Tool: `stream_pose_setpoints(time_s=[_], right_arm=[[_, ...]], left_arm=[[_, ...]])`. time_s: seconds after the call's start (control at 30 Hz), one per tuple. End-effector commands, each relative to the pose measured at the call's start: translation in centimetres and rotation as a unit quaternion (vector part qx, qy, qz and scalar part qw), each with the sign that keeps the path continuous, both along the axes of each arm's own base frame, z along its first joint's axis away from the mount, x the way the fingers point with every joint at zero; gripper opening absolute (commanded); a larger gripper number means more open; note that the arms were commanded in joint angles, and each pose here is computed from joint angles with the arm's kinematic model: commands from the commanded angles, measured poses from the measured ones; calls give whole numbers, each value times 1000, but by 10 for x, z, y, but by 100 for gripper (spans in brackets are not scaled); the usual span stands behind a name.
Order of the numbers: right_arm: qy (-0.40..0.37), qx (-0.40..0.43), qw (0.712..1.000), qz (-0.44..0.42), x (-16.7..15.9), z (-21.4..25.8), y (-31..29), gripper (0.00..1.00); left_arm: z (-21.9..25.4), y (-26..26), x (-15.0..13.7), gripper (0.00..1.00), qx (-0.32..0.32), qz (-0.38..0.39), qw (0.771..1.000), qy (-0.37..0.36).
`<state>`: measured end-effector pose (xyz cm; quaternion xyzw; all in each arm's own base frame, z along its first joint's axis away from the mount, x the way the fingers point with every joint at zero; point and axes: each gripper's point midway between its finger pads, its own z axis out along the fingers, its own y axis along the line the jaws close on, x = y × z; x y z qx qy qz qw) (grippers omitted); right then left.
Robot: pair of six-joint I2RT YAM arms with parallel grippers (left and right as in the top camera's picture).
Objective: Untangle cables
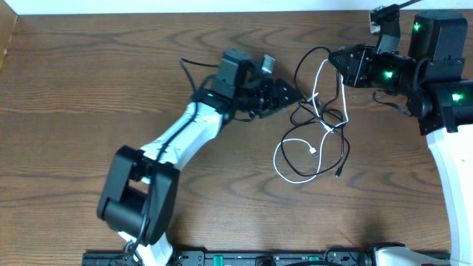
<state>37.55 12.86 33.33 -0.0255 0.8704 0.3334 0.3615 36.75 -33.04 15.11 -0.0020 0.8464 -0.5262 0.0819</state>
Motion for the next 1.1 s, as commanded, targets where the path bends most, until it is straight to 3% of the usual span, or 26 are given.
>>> stream_pose_setpoints(time_s=[0.0, 0.1, 0.27, 0.43, 0.53, 0.57, 0.63, 0.67, 0.7, 0.87, 0.97, 1.07], right_arm=[[-9, -1, 1000, 3, -1, 8, 2, 1], [-9, -1, 1000, 3, -1, 8, 1, 1], [-7, -5, 1000, 0, -1, 6, 0, 1], [4, -18, 1000, -11, -1, -2, -5, 1], [12, -18, 1000, -11, 0, -7, -5, 1], [15, -19, 1000, -11, 1, -9, -5, 1], [15, -19, 1000, -12, 1, -9, -5, 1], [16, -19, 1000, -12, 1, -10, -5, 1], [20, -23, 999, -16, 1, -12, -7, 1], [50, -85, 992, -83, 2, -33, -35, 1], [97, -166, 965, -177, 6, -63, -76, 1], [136, -216, 945, -206, 8, -91, -95, 1]], left_arm=[[-14, -16, -1, 63, 1, 27, 998, 58], [-22, -23, 4, 63, -6, 47, 995, 83], [-29, -33, 2, 63, -27, 93, 977, 188], [-35, -40, 2, 56, -25, 112, 972, 205], [-33, -42, 3, 40, -27, 111, 975, 191], [-33, -42, 5, 20, -24, 108, 978, 175], [-32, -40, 8, 8, -14, 81, 991, 108], [-35, -32, 12, 7, 6, 48, 998, 35], [-40, -25, 13, 7, 21, 38, 999, 15], [-85, 58, 22, 8, 157, 60, 985, 21], [-70, 115, 29, 7, 210, 85, 974, -1], [-35, 152, 37, 7, 246, 117, 961, -55]])
